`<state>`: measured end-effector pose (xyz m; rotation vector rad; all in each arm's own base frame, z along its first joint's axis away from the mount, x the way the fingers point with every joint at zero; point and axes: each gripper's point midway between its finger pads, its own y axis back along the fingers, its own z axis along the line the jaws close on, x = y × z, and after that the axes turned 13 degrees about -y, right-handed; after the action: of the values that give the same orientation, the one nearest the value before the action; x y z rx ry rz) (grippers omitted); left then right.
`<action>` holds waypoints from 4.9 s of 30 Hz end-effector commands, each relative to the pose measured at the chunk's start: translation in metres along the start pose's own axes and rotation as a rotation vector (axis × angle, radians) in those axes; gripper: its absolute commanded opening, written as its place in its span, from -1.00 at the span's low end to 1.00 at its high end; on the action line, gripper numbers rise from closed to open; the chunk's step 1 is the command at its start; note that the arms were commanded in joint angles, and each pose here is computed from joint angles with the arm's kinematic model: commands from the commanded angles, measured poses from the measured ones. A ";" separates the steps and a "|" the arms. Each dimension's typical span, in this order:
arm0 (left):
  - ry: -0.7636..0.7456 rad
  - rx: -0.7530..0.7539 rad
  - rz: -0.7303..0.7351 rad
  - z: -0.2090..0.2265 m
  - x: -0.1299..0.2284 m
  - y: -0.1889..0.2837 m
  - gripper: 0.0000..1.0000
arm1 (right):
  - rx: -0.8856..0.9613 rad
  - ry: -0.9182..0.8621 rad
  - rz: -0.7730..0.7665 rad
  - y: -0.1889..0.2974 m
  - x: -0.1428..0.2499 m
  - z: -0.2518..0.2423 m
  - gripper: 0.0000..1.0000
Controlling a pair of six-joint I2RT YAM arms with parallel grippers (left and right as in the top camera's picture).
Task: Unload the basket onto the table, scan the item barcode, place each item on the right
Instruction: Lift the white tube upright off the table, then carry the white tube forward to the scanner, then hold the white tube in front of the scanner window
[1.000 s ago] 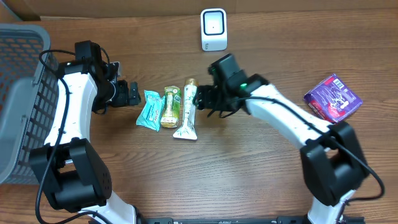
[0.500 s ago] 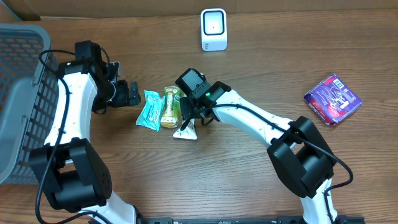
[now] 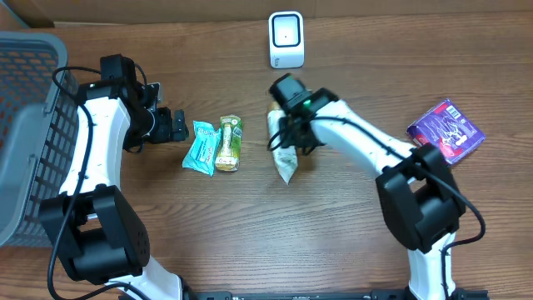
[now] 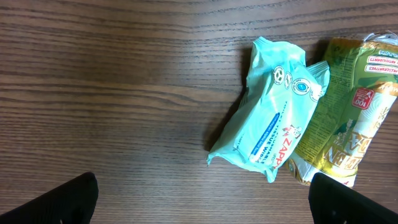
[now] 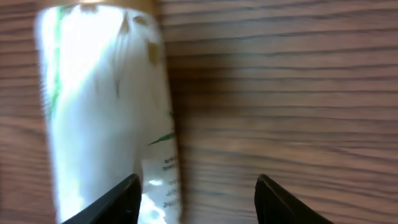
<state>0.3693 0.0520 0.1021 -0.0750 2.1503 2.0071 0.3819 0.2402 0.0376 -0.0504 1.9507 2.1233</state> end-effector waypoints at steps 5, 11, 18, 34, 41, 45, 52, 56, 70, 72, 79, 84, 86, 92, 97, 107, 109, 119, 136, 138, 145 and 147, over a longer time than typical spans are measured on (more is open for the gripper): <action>-0.027 -0.004 -0.016 -0.003 -0.001 0.006 0.99 | -0.082 0.100 0.072 0.011 -0.017 -0.010 0.41; -0.027 -0.004 -0.016 -0.003 -0.001 0.006 0.99 | -0.098 0.146 0.055 0.038 -0.030 -0.001 0.82; -0.027 -0.004 -0.015 -0.003 -0.001 0.006 0.98 | -0.296 0.236 0.228 0.042 0.001 0.015 1.00; -0.027 -0.004 -0.016 -0.003 -0.001 0.006 0.99 | -0.400 0.225 0.372 -0.003 0.051 0.004 0.80; -0.027 -0.004 -0.016 -0.003 -0.001 0.006 0.99 | -0.449 0.194 0.400 -0.016 0.065 0.005 -0.07; -0.027 -0.004 -0.016 -0.003 -0.001 0.006 0.99 | -0.439 0.170 0.399 -0.018 0.064 0.002 -0.47; -0.027 -0.004 -0.016 -0.003 -0.001 0.006 0.99 | -0.504 0.117 0.424 -0.009 0.057 0.004 -0.93; -0.027 -0.004 -0.016 -0.003 -0.001 0.006 0.99 | -0.583 0.078 0.427 0.001 0.043 0.005 -0.93; -0.027 -0.004 -0.016 -0.003 -0.001 0.006 0.99 | -0.899 0.370 0.130 0.155 0.004 0.022 -0.93; -0.027 -0.004 -0.016 -0.003 -0.001 0.006 0.99 | -0.964 0.444 0.065 0.186 0.007 0.026 -0.93; -0.027 -0.004 -0.015 -0.003 -0.001 0.006 0.99 | -1.009 0.575 -0.133 0.260 0.016 0.022 -0.93; -0.027 -0.004 -0.016 -0.003 -0.001 0.006 0.99 | -1.015 0.588 -0.160 0.270 0.018 0.021 -0.93; -0.027 -0.004 -0.015 -0.003 -0.001 0.006 0.99 | -1.015 0.589 -0.161 0.270 0.017 0.021 -0.93; -0.027 -0.004 -0.015 -0.003 -0.001 0.006 0.99 | -1.001 0.580 -0.172 0.269 0.014 0.021 -0.92; -0.027 -0.004 -0.016 -0.003 -0.001 0.006 0.99 | -0.727 0.386 -0.259 0.242 -0.022 0.009 -0.93; -0.027 -0.004 -0.016 -0.003 -0.001 0.006 0.99 | -0.085 0.323 -0.607 0.220 -0.122 -0.006 -0.93; -0.027 -0.004 -0.016 -0.003 -0.001 0.006 0.99 | 0.053 0.325 -0.689 0.210 -0.147 -0.011 -0.93; -0.027 -0.004 -0.015 -0.003 -0.001 0.006 0.99 | 0.544 0.569 -0.929 0.159 -0.236 -0.013 -0.93; -0.027 -0.004 -0.015 -0.003 -0.001 0.006 0.99 | 0.708 0.924 -0.794 0.042 -0.256 -0.018 -0.93; -0.027 -0.004 -0.016 -0.003 -0.001 0.006 0.99 | 0.707 0.928 -0.789 0.039 -0.255 -0.018 -0.93; -0.027 -0.004 -0.016 -0.003 -0.001 0.006 0.99 | 0.742 0.875 -0.825 0.049 -0.261 -0.021 -0.93; -0.027 -0.004 -0.016 -0.003 -0.001 0.006 0.99 | 0.761 0.859 -0.829 0.052 -0.261 -0.023 -0.93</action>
<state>0.3693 0.0520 0.1021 -0.0750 2.1503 2.0071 0.6156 0.1751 0.0952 -1.5689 2.4200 0.8569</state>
